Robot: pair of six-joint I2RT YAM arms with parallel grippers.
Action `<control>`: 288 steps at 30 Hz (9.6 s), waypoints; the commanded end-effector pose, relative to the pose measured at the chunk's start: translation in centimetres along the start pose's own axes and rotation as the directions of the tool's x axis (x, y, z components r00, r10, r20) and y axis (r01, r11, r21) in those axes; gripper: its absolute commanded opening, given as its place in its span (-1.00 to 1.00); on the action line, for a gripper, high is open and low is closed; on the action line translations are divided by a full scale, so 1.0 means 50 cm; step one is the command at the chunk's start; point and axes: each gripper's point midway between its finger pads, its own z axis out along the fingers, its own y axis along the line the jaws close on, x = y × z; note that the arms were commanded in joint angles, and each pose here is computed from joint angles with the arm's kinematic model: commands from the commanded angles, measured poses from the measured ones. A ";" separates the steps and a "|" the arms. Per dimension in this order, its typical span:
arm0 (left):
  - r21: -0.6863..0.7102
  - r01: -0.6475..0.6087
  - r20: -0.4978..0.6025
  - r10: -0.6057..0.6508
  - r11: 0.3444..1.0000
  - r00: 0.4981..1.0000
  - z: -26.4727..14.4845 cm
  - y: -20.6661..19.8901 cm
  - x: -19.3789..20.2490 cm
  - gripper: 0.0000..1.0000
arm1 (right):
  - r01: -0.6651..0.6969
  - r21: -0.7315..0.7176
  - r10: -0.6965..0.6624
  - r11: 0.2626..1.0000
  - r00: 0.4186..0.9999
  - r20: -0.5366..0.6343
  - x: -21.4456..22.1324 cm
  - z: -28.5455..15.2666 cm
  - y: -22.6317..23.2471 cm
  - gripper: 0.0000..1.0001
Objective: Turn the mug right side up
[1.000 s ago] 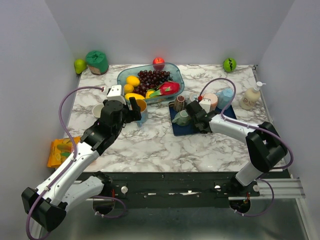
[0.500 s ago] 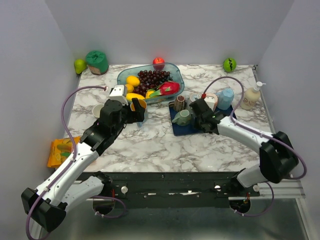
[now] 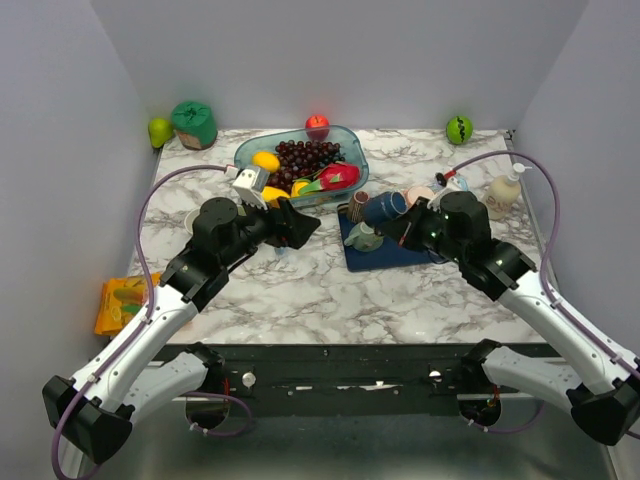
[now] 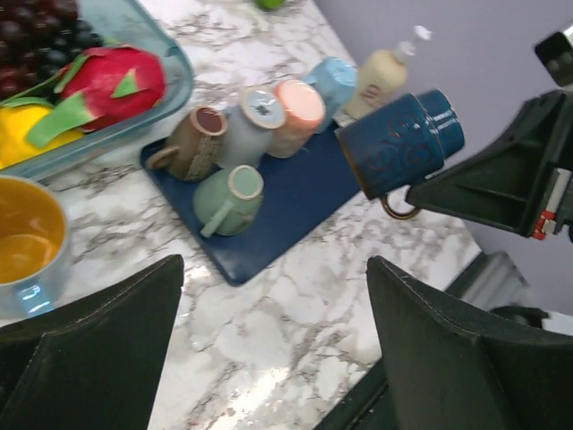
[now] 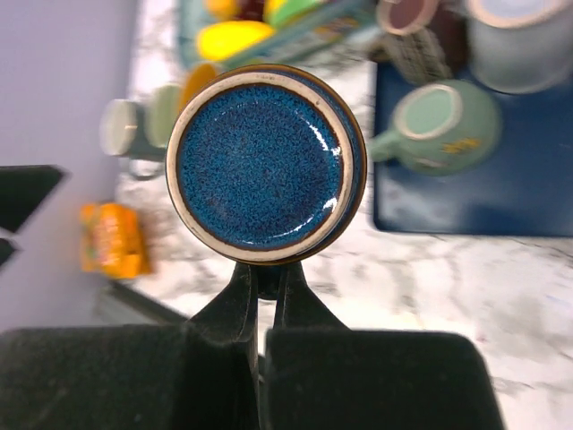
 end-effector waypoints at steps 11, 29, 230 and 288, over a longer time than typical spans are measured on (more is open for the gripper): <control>0.595 0.212 0.027 -0.283 0.775 0.959 -0.049 -0.267 -0.133 0.64 | -0.010 -0.695 0.162 0.719 0.975 0.153 -0.187 -0.186 0.342 -0.99; 0.662 0.264 0.051 -0.393 0.702 0.918 -0.026 -0.315 -0.200 0.48 | -0.017 -0.780 0.196 0.626 0.971 0.135 -0.197 -0.208 0.379 -0.99; -0.795 0.128 0.068 -0.122 0.593 0.990 -0.238 0.299 -0.003 0.98 | -0.322 0.842 0.504 0.433 0.861 0.070 0.173 0.323 -0.227 0.43; -0.182 0.133 -0.056 -0.146 0.974 0.988 -0.101 0.080 -0.004 0.97 | -0.138 0.082 0.153 0.987 0.965 -0.212 0.022 0.155 0.037 -0.99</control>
